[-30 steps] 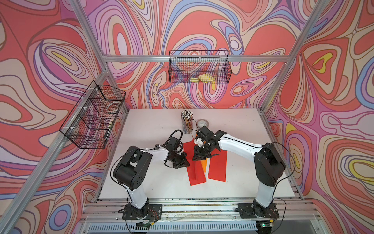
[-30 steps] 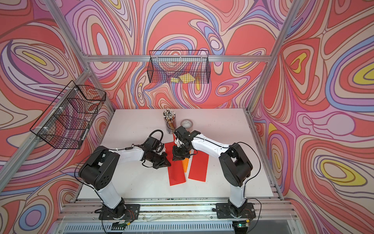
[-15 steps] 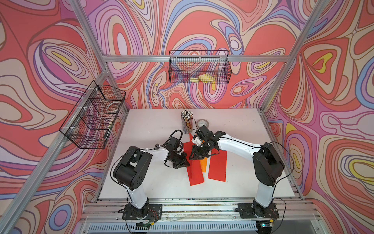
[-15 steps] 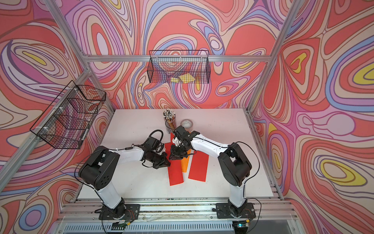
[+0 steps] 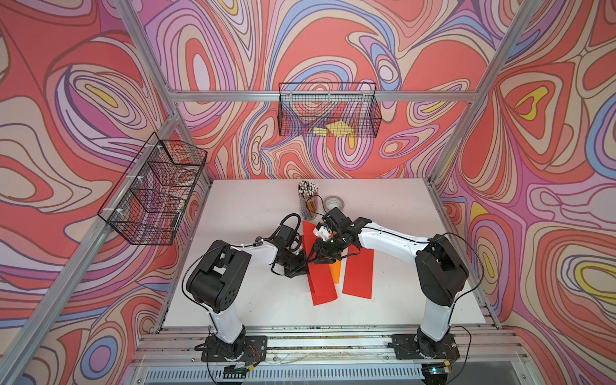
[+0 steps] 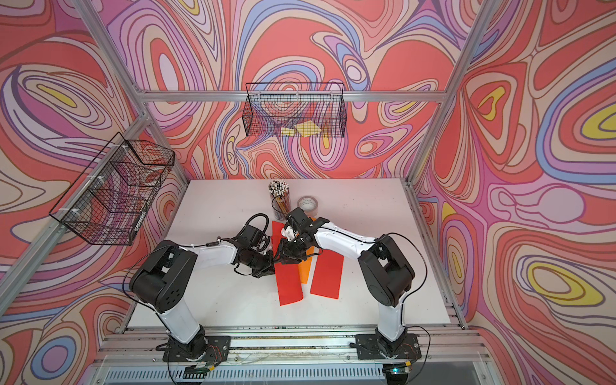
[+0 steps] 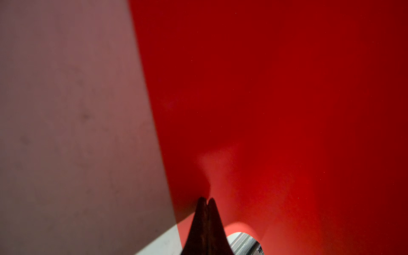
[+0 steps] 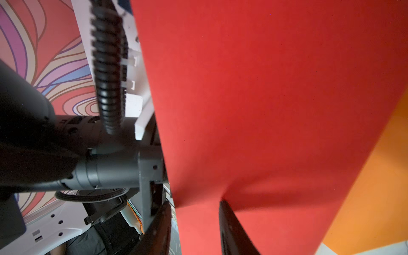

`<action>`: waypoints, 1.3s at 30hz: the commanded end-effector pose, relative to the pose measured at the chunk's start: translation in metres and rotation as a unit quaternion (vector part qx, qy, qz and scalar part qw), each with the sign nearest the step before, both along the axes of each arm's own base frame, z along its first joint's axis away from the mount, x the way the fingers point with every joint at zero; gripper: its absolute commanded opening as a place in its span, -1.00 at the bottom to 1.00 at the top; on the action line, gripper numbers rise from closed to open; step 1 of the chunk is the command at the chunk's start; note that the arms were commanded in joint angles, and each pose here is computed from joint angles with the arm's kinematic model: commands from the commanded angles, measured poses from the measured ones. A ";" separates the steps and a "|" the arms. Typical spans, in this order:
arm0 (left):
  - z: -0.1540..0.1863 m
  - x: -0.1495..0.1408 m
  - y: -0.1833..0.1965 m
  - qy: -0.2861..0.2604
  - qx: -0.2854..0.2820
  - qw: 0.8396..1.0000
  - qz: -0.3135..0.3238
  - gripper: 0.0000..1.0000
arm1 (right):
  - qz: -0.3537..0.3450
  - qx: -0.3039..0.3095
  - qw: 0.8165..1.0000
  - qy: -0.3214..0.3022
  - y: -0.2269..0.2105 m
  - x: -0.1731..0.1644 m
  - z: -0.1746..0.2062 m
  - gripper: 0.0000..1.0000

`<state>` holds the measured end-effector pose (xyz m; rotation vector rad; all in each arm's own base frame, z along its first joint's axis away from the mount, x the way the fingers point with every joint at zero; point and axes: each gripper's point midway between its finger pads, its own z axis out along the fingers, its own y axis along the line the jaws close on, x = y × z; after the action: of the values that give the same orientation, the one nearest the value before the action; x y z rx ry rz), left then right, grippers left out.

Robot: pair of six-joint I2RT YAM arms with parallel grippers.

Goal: Fold the rectangular paper in half along the long edge
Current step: Fold the paper.

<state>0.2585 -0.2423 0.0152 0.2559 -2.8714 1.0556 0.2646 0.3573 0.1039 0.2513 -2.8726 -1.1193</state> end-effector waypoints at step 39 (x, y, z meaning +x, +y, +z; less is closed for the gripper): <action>-0.025 -0.031 0.024 0.045 0.065 0.997 0.004 -1.00 | -0.014 -0.014 0.999 0.031 -0.028 -0.004 -0.043 -0.60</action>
<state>0.2550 -0.2410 0.0156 0.2464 -2.8859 1.0567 0.2598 0.3296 0.0673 0.1702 -2.8508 -1.0645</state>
